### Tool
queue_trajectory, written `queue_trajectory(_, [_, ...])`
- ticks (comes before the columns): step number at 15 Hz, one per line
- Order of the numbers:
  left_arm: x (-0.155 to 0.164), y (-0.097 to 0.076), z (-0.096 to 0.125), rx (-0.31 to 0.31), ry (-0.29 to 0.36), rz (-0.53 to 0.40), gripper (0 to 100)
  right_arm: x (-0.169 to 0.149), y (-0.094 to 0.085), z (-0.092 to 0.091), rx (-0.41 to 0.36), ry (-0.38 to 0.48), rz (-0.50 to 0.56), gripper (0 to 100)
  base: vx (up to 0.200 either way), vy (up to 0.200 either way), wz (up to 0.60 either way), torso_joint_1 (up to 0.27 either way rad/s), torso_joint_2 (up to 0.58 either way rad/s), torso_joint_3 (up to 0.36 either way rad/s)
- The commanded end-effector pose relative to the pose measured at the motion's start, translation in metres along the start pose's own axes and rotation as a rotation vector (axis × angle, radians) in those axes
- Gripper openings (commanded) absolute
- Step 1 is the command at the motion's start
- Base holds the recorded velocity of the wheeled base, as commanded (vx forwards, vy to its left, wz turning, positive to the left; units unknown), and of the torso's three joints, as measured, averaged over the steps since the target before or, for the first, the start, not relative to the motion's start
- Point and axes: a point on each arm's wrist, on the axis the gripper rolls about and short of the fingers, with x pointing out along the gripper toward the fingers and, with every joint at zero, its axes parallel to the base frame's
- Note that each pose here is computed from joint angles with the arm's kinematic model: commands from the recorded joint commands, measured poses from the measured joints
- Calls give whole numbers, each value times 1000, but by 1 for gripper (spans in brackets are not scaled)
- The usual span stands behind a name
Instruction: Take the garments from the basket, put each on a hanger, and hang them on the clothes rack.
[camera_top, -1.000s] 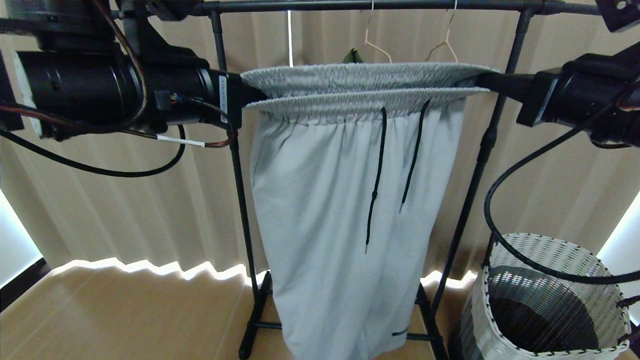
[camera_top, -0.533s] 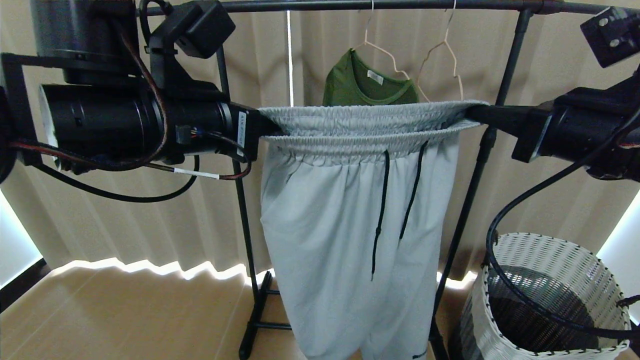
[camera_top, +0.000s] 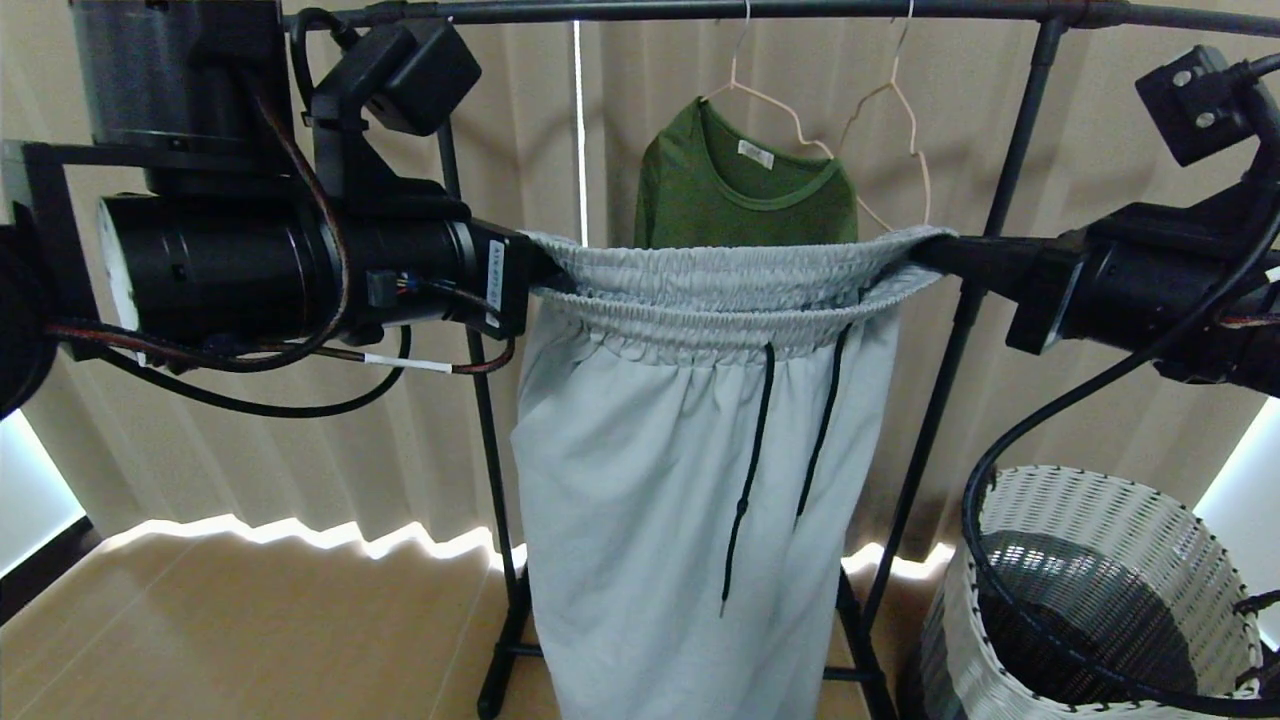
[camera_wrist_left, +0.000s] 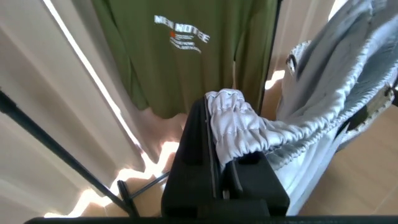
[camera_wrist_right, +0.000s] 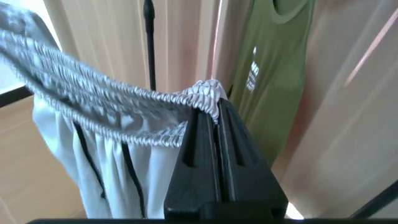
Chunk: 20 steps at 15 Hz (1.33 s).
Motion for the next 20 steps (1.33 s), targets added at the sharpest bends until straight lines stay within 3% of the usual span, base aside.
queue_trajectory(1, [-2, -1, 2, 1, -7, -3, 0, 1, 1, 0, -3, -11, 4, 0, 0, 0, 0, 0, 0, 0])
queue_trajectory(4, [2, -3, -7, -1, 24, -12, 0, 2, 0, -5, 1, 7, 5, 0, 0, 0, 0, 0, 0, 0])
queue_trajectory(7, [2, -2, 0, 2, -41, -4, 0, 6, 0, -2, -4, -16, 6, 0, 0, 0, 0, 0, 0, 0])
queue_trajectory(11, [-1, -1, 4, 3, -56, 1, 0, 6, 0, 0, -6, -22, 6, 0, 0, 0, 0, 0, 0, 0])
queue_trajectory(15, [-18, 0, 26, 6, -144, 11, 0, 6, 0, 19, -18, -85, 9, 0, 0, 0, 0, 0, 0, 0])
queue_trajectory(20, [-31, 1, 33, 9, -176, 16, 0, 4, 0, 29, -23, -112, 9, 0, 0, 0, 0, 0, 0, 0])
